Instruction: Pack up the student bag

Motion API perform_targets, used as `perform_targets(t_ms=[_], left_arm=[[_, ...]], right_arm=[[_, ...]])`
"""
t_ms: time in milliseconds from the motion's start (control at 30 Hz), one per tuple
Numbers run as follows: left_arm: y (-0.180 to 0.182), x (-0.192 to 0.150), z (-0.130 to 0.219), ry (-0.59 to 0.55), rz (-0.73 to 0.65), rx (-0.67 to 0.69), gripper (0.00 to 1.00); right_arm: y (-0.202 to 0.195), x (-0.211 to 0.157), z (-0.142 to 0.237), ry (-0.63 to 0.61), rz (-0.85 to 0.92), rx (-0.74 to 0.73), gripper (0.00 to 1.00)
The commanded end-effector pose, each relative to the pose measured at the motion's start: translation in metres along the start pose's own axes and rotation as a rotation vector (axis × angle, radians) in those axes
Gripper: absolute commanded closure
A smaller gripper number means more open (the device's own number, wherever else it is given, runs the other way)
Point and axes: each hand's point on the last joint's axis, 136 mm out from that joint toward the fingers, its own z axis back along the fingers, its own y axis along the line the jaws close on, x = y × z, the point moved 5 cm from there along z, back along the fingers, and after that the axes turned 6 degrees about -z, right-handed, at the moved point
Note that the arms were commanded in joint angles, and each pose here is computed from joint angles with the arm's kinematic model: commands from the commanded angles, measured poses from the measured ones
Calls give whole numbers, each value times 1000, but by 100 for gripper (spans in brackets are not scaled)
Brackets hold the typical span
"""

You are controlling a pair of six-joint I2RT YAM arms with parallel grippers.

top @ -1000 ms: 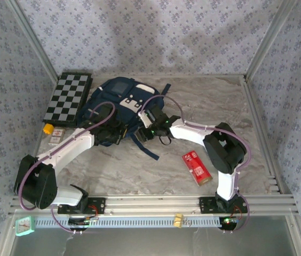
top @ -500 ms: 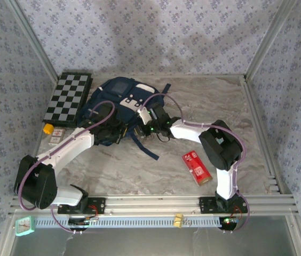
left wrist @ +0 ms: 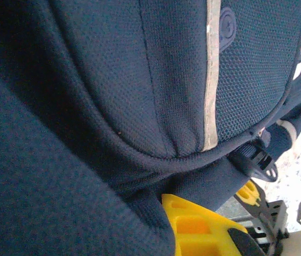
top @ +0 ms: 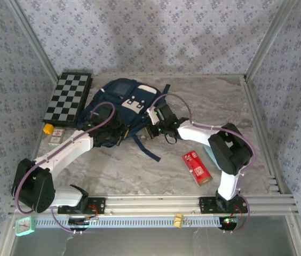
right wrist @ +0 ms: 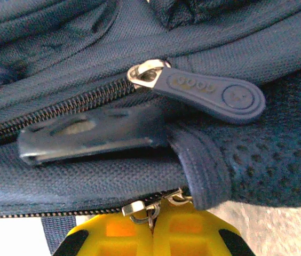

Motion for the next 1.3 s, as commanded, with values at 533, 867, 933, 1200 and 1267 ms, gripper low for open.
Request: perform_targets(t_ms=[533, 867, 933, 1200, 1267], left_arm=[[15, -15, 48, -47, -318, -52, 57], [13, -12, -3, 26, -473, 101, 68], [26, -9, -10, 38, -464, 142, 69], [66, -13, -19, 77, -445, 231, 75], [76, -14, -18, 80, -439, 250, 77]], right_arm=[[-10, 9, 72, 183, -525, -240, 47], [-16, 48, 14, 185, -830, -241, 44], [-20, 45, 2, 185, -869, -269, 41], [-26, 47, -33, 175, -956, -328, 29], [-31, 45, -38, 153, -958, -384, 26]])
